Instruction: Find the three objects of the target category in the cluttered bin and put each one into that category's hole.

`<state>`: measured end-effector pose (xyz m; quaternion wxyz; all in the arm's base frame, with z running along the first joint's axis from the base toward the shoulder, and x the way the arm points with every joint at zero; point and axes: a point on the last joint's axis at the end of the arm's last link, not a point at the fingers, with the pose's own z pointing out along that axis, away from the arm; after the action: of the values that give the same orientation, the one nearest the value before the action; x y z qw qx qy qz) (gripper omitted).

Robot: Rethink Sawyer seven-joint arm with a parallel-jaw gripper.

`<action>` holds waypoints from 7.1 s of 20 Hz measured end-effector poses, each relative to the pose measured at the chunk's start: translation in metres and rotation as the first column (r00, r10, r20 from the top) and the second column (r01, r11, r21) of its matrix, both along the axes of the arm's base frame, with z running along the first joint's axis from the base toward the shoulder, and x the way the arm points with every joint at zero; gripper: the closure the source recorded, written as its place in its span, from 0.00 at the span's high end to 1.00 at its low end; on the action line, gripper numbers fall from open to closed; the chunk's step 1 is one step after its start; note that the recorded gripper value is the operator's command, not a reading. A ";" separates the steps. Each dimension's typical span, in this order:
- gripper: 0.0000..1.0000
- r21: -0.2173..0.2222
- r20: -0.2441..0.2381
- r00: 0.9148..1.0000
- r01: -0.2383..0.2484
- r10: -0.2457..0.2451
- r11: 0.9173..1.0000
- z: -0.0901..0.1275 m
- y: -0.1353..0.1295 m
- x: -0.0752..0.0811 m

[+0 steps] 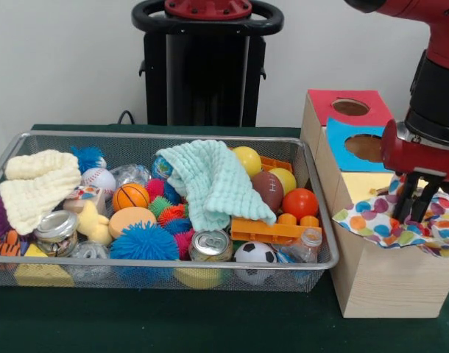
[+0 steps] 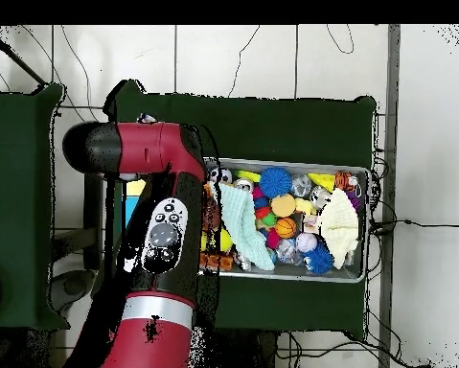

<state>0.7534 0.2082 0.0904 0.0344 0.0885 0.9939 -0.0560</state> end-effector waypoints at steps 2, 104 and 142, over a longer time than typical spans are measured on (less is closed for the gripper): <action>0.00 0.000 -0.011 1.000 0.001 -0.001 1.000 0.000 0.000 -0.001; 0.00 0.094 -0.195 0.979 0.071 -0.051 0.993 -0.072 -0.002 -0.025; 1.00 0.107 -0.198 0.978 0.080 -0.057 0.991 -0.072 -0.001 -0.026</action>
<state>0.7278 0.2069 0.0187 -0.0700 0.1186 0.9904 -0.0087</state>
